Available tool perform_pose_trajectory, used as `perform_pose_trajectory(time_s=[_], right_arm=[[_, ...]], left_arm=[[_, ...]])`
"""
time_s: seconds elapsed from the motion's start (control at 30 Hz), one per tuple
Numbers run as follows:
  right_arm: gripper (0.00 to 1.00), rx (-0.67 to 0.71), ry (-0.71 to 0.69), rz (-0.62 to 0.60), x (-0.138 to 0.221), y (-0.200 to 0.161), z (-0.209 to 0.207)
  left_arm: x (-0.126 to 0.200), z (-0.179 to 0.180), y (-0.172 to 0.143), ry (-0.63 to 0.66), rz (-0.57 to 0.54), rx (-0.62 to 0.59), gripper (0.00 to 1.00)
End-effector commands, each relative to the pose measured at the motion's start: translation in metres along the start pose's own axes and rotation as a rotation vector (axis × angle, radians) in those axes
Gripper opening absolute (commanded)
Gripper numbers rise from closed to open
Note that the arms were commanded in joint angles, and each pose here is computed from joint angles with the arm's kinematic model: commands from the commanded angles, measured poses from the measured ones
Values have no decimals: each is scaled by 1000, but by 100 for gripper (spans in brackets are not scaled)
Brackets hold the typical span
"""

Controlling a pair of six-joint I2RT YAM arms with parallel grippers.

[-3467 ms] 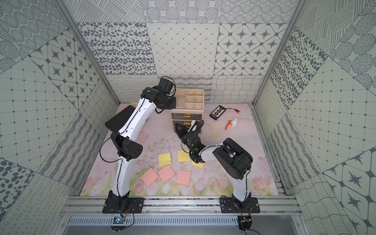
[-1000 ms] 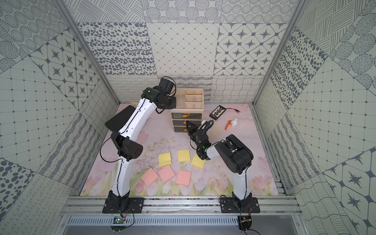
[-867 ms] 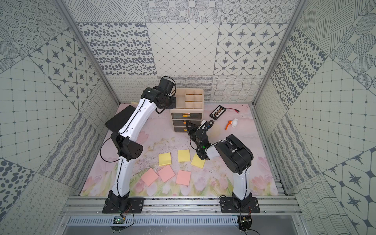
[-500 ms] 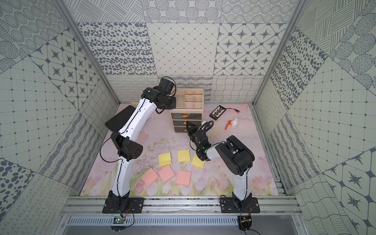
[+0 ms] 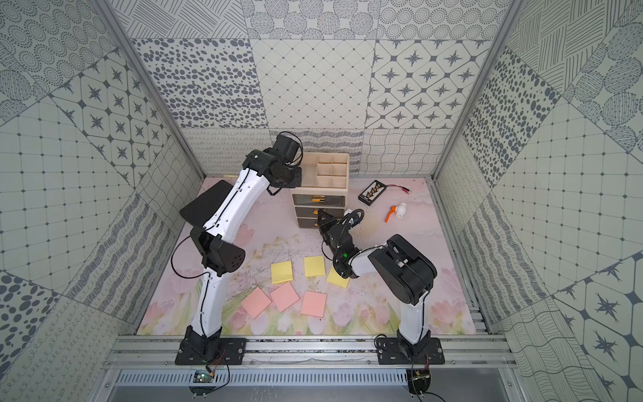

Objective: Please put the sticky notes in the drawer by color
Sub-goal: Open the drawer in the storage box.

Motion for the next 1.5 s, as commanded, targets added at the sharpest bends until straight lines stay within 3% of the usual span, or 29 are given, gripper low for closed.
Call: perform_pose_trajectory(time_s=[0.0, 0.8, 1.47], right_arm=[[7, -15, 151, 66, 2, -29, 42], [7, -80, 130, 32, -4, -63, 61], [7, -118, 161, 79, 6, -77, 64]], left_arm=[[7, -5, 12, 18, -66, 67, 0], [-11, -9, 8, 101, -76, 69, 0], [-8, -12, 14, 81, -96, 100, 0]])
Point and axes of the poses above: each gripper's point midway between its finger pads, its own x axis back along the fingers, its own z axis along the line the jaws close on, y = z × x, the point moved 2 cm from there along x, back along the fingers, and after that the axes turned 6 degrees about -x, right-handed, at the moved point
